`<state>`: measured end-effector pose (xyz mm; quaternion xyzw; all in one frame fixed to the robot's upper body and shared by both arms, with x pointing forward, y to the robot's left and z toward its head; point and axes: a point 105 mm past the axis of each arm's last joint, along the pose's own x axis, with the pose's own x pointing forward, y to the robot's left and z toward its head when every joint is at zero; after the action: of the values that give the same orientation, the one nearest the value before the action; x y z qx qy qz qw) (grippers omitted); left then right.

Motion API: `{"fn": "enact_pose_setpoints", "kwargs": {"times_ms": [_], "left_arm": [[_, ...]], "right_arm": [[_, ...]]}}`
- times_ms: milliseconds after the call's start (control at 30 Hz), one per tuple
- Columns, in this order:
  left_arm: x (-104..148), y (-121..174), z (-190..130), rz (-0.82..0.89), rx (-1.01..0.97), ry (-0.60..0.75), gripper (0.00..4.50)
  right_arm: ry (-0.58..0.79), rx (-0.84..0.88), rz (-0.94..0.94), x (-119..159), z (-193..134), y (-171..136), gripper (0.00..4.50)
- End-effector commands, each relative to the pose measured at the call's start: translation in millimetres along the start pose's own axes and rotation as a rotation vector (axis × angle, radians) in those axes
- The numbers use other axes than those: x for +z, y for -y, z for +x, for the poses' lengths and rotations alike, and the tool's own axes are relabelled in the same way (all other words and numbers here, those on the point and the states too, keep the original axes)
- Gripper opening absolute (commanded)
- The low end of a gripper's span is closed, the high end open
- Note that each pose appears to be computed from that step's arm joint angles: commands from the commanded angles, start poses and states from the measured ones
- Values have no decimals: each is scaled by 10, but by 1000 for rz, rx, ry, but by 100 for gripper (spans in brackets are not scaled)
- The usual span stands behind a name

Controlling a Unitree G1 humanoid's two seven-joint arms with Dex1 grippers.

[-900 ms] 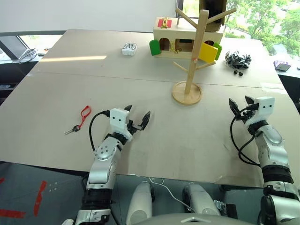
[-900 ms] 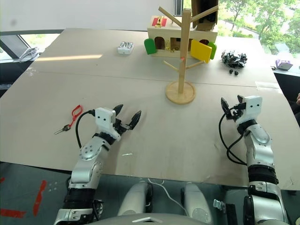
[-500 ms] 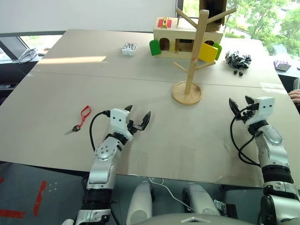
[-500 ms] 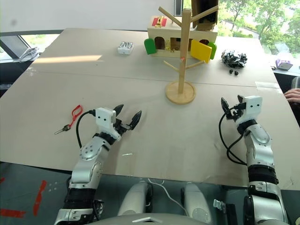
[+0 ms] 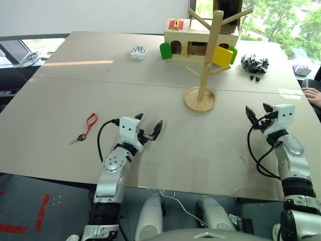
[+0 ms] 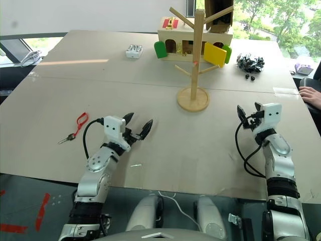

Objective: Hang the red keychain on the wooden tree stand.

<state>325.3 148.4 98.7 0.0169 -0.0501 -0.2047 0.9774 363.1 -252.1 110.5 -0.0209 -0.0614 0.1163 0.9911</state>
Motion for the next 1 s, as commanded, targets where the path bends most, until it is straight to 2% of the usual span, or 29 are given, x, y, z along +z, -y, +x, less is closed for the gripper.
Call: {"fn": "enact_pose_setpoints", "kwargs": {"times_ms": [33, 100, 133, 267, 433, 633, 733, 867, 1000], "left_arm": [[84, -34, 6, 16, 15, 28, 445], [97, -153, 6, 28, 81, 22, 445], [102, -195, 3, 30, 105, 21, 445], [197, -478, -60, 44, 286, 29, 445], [380, -743, -267, 48, 430, 44, 445], [558, -823, -512, 108, 348, 20, 445], [625, -1006, -727, 106, 311, -7, 445], [519, -1271, -976, 115, 288, -141, 445], [460, -1528, -1142, 96, 365, -192, 445]], "right_arm": [[99, 293, -65, 288, -147, -358, 381], [84, 639, -98, 346, -471, -810, 381], [69, 738, -93, 352, -591, -924, 381], [-51, 971, -195, 222, -896, -1015, 381], [-56, 1014, -219, 218, -855, -962, 381], [-16, 1028, -226, 214, -753, -1007, 381], [-10, 1046, -223, 191, -727, -1046, 381], [-3, 1049, -231, 172, -647, -1037, 381], [5, 1052, -234, 176, -599, -1048, 381]]}}
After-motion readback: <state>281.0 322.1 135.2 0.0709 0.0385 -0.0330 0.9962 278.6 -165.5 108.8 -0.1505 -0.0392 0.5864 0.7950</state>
